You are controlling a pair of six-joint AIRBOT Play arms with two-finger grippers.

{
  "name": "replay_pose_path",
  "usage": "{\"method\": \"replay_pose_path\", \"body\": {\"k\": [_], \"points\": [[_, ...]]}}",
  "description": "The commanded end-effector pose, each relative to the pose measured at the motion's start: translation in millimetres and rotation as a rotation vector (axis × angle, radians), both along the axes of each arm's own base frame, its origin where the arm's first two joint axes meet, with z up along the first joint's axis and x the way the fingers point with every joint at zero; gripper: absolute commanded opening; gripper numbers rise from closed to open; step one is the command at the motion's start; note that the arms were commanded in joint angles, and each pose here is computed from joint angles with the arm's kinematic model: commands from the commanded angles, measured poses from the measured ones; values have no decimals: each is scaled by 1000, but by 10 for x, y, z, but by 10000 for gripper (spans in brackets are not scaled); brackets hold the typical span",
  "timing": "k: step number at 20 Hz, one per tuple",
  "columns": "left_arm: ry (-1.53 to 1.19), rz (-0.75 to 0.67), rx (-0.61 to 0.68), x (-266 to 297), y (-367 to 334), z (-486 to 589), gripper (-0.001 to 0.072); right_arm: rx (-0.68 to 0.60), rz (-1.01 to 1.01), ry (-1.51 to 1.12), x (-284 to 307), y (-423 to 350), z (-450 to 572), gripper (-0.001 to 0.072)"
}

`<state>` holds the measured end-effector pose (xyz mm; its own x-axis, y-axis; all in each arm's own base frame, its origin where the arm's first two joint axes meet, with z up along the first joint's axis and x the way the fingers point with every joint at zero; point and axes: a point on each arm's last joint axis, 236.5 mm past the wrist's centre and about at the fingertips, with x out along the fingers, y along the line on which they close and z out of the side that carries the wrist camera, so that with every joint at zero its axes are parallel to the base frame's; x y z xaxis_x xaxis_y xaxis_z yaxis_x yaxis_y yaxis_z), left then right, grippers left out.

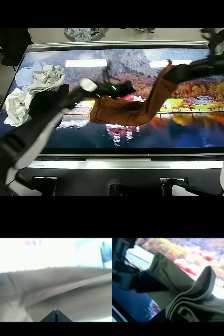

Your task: Fold the shirts.

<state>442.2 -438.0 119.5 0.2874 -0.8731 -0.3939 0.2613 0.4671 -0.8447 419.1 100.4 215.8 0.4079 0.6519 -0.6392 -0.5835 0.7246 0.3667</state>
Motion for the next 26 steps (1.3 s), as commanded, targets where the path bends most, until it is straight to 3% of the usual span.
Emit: {"method": "replay_pose_path", "body": {"k": [1,4,7,8,9,10,12,15,18,20,21,22,26], "points": [[-261,163,206,280,1147,846,25,71,104,-34,215,798,-135,43],[-377,292,285,257,1975,1456,25,131,172,17,294,1543,-463,43],[-444,364,275,128,2340,1882,25,177,210,107,265,2224,-898,48],[-458,369,269,86,2365,1956,25,182,202,132,271,2421,-1063,200],[-466,370,265,55,2365,2000,25,187,192,165,260,2577,-1212,525],[-468,363,263,35,2339,2008,25,182,201,179,227,2709,-1345,707],[-456,344,269,5,2285,1957,26,167,207,202,215,2743,-1493,701],[-433,310,303,-49,2280,1840,26,52,155,165,434,2110,-1489,697],[-442,312,371,-26,2373,1751,26,-176,55,198,543,848,-1558,690],[-444,316,414,-11,2439,1696,26,-376,-27,359,341,-214,-1851,672],[-442,314,427,-14,2455,1675,26,-417,-65,453,184,-564,-2014,665],[-440,313,435,-16,2466,1658,26,-387,-101,551,9,-742,-2194,665],[-438,312,436,-15,2466,1651,26,-22,-141,665,-175,-212,-2669,620]]}}
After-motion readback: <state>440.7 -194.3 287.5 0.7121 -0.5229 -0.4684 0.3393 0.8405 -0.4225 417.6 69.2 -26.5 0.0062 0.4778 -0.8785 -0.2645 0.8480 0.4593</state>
